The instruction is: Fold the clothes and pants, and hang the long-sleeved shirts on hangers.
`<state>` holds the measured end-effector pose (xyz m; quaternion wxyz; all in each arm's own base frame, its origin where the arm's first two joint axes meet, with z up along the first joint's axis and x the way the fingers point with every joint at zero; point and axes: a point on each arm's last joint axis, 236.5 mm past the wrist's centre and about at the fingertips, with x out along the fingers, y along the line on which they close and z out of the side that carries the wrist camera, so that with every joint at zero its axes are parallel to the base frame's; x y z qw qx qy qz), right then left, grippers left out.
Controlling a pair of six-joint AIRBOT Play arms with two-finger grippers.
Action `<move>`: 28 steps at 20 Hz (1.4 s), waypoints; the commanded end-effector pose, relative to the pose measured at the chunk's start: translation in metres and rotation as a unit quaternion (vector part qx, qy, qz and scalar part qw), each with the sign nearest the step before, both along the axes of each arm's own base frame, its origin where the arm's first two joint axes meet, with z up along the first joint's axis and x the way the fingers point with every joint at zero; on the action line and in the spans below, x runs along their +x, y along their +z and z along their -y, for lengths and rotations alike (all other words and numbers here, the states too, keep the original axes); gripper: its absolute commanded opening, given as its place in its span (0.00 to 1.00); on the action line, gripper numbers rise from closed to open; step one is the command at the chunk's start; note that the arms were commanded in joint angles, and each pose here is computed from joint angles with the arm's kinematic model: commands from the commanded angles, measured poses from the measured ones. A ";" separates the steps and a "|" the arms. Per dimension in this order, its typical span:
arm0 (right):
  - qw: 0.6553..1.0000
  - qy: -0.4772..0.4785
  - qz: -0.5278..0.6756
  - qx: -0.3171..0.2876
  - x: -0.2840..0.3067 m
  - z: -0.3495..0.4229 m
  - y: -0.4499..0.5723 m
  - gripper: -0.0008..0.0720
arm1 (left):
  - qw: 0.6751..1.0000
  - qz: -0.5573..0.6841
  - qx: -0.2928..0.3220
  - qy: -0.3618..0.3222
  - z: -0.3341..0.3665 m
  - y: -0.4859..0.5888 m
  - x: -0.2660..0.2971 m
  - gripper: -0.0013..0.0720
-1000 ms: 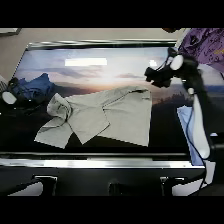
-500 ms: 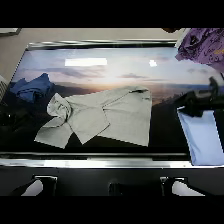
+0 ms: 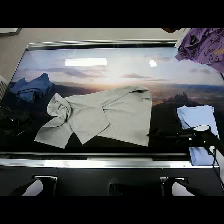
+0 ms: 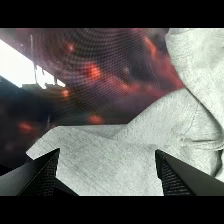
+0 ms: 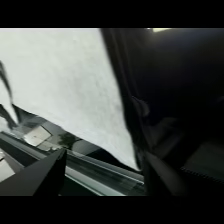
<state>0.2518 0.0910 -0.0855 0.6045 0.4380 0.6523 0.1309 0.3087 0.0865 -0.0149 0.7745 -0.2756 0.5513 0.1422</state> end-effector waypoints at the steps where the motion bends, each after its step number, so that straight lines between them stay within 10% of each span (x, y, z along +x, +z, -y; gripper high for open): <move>1: 1.000 0.016 0.000 -0.024 -0.012 -0.015 -0.021 0.74 | 1.000 -0.001 0.000 0.001 0.000 0.000 -0.001 0.94; 6: 0.998 0.048 -0.011 -0.038 -0.021 -0.036 -0.026 0.70 | 1.000 -0.002 -0.003 0.001 0.001 -0.001 -0.001 0.94; 10: 0.997 0.068 -0.003 -0.043 -0.023 -0.049 -0.026 0.05 | 1.000 -0.019 -0.006 -0.023 0.005 -0.007 -0.008 0.94; 26: 0.998 0.048 0.024 -0.044 -0.015 -0.050 -0.001 0.05 | 0.981 0.031 -0.150 -0.116 0.039 -0.085 0.020 0.93; 28: 0.998 0.043 0.025 -0.046 -0.014 -0.049 -0.001 0.05 | 0.980 0.023 -0.155 -0.124 0.047 -0.090 0.019 0.74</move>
